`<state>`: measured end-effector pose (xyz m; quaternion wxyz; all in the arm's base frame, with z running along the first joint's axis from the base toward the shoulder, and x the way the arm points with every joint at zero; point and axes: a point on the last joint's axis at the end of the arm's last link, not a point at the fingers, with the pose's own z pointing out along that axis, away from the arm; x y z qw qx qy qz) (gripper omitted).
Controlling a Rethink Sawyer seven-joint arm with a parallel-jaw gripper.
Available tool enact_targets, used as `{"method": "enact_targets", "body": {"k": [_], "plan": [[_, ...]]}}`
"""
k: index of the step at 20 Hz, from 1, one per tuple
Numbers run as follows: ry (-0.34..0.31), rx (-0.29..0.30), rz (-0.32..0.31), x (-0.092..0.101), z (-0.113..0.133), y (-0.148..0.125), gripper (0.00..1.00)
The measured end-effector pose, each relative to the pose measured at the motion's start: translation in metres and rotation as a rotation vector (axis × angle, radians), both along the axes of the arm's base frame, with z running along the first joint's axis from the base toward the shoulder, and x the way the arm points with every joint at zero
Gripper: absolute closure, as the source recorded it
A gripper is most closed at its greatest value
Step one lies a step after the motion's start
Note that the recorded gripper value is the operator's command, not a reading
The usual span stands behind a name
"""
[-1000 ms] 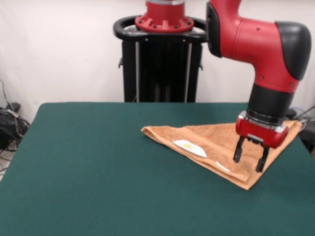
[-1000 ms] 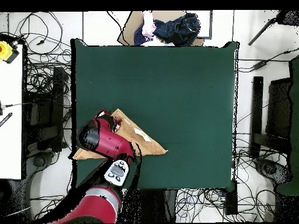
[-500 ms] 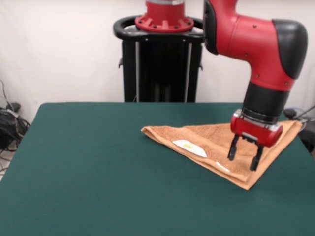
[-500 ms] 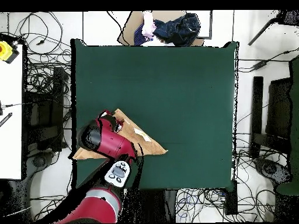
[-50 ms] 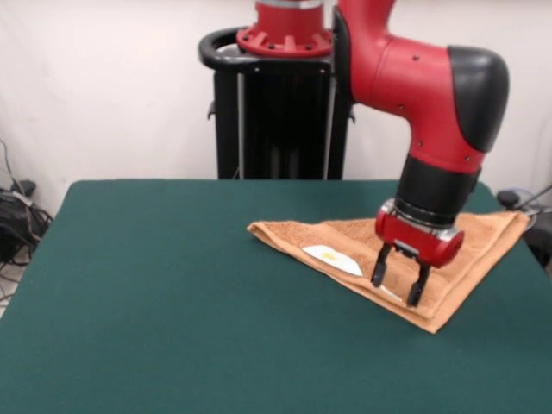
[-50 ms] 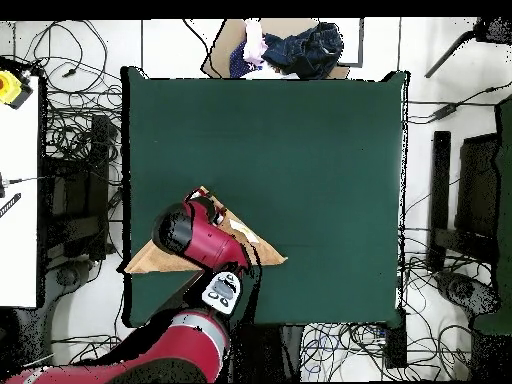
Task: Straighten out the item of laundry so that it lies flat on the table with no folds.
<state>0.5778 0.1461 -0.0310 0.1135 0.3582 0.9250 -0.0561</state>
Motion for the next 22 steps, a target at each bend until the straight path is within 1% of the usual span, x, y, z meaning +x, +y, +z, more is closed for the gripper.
{"method": "enact_targets", "body": {"k": [5,8,16,22], "plan": [[0.007,-0.003,-0.018,-0.002,-0.012,-0.010,0.00],[0.006,0.002,-0.021,-0.003,-0.016,-0.010,0.00],[0.009,0.011,-0.020,-0.004,-0.018,-0.006,0.00],[0.002,0.013,-0.016,-0.002,-0.013,-0.003,0.00]]}}
